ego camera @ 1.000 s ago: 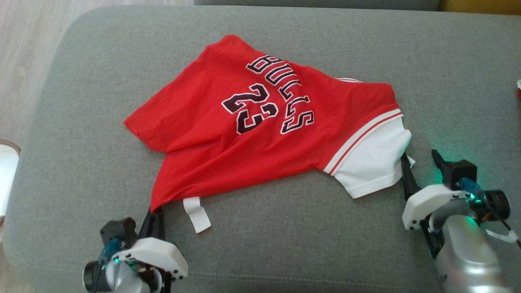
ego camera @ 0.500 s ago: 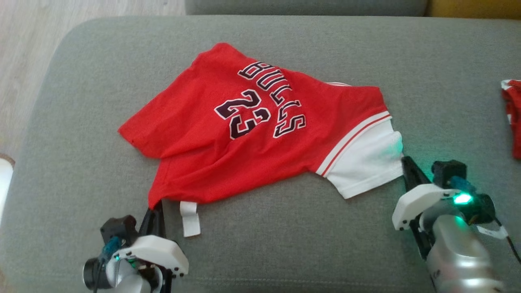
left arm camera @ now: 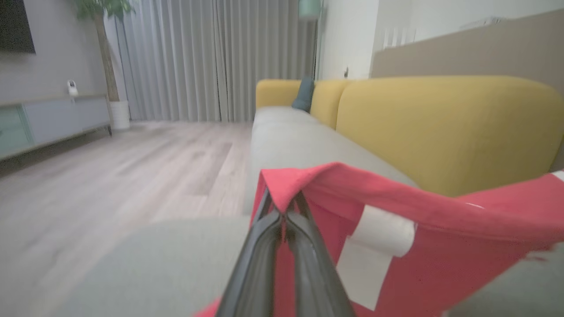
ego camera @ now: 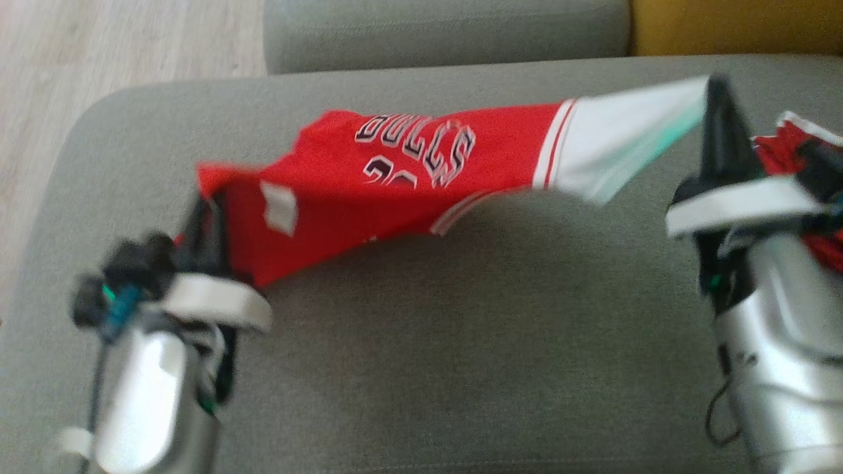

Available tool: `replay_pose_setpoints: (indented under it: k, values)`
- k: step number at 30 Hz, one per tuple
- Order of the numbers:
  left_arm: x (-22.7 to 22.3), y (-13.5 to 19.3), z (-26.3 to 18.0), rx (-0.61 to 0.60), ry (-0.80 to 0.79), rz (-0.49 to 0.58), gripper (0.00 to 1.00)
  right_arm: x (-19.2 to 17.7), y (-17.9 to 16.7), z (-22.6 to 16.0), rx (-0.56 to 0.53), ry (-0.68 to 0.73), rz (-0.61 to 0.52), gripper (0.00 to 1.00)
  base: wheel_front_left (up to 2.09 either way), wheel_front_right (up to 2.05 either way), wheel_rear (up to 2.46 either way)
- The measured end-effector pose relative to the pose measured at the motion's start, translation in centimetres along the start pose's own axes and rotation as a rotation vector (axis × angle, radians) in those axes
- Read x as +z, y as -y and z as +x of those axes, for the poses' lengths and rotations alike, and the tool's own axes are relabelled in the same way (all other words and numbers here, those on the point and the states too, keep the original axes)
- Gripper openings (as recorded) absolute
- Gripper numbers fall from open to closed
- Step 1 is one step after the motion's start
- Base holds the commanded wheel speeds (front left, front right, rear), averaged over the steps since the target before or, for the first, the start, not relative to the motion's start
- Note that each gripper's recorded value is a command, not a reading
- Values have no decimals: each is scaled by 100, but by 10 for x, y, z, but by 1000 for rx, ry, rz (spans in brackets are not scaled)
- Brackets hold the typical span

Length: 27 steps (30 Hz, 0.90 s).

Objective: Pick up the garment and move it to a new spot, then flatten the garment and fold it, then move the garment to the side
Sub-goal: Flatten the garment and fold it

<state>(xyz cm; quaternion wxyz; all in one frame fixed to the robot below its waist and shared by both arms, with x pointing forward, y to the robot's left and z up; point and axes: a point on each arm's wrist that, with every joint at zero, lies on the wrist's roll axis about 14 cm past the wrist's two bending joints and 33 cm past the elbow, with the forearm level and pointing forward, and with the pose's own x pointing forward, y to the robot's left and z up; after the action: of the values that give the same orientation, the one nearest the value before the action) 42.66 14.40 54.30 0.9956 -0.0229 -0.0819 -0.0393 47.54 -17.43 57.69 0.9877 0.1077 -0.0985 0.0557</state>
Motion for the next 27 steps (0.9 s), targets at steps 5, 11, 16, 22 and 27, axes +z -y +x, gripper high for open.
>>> replay_pose_setpoints:
  k: [5,11,16,22,27]
  values:
    - [97,-8,32,-37,274,98,0,111,-17,15,95,284,2,0,0,0,0]
    - [200,-7,54,-76,519,204,0,225,-33,23,183,546,-42,0,0,0,0]
    - [229,-10,86,-69,527,240,0,244,-40,56,204,523,-79,0,0,0,0]
    - [157,-16,150,-79,298,273,0,184,-22,126,143,323,-159,0,0,0,0]
    - [141,-21,198,-38,326,300,0,179,9,169,39,388,-178,0,0,0,0]
